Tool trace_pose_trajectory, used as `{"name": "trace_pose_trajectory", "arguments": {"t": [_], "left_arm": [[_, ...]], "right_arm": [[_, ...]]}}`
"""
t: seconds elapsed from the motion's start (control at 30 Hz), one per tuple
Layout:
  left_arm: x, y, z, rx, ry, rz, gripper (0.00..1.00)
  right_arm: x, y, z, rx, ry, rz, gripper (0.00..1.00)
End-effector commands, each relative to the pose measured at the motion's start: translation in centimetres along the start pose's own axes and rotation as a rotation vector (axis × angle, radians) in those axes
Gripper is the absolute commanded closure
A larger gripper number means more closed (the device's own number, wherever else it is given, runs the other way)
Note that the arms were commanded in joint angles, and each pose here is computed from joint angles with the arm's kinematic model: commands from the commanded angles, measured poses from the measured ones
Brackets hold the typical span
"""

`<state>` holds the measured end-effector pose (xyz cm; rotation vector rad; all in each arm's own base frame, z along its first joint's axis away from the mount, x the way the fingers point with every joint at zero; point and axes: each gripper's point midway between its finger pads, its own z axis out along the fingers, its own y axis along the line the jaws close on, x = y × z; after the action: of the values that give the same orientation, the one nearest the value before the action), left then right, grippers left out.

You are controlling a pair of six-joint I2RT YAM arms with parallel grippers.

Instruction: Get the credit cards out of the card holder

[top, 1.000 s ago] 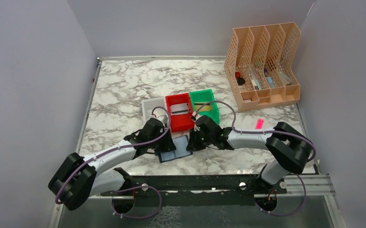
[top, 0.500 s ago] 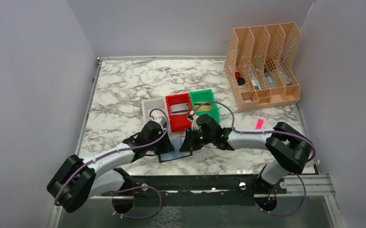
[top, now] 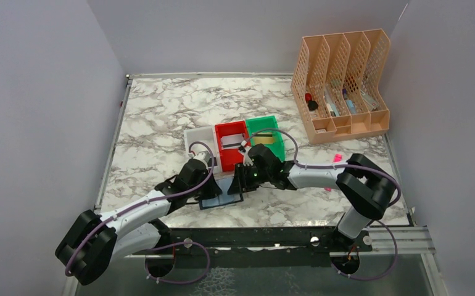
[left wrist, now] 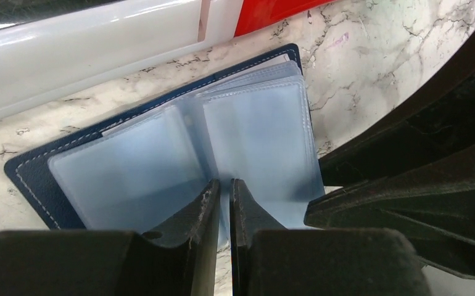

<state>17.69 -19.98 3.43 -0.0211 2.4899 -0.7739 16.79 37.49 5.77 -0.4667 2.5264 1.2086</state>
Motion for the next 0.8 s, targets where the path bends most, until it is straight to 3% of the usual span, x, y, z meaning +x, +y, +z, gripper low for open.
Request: {"name": "trace_pose_trajectory", "arguments": {"t": [0.0,0.2,0.43,0.53,0.77], "left_arm": [[0.1,0.4,0.2,-0.015,-0.001,-0.002,0.86],[0.8,0.4,0.7,-0.006,0.032,-0.005,0.93],[0.3,0.2,0.5,-0.002,0.013,-0.005,0.95],[-0.2,0.1,0.2,-0.006,-0.011,-0.004,0.91],[-1.3,-0.3,-0.7,0.006,-0.066,-0.004,0.77]], "right_arm": [[0.6,-1.8,0.6,0.080,0.029,0.018,0.64],[1.2,-0.6,1.6,-0.016,0.059,0.045,0.64],[-0.4,1.0,0.5,-0.052,-0.010,0.049,0.91],[-1.0,2.5,-0.4,-0.095,-0.023,0.037,0.95],[-1.1,3.4,-1.4,-0.106,-0.023,0.037,0.94]]}}
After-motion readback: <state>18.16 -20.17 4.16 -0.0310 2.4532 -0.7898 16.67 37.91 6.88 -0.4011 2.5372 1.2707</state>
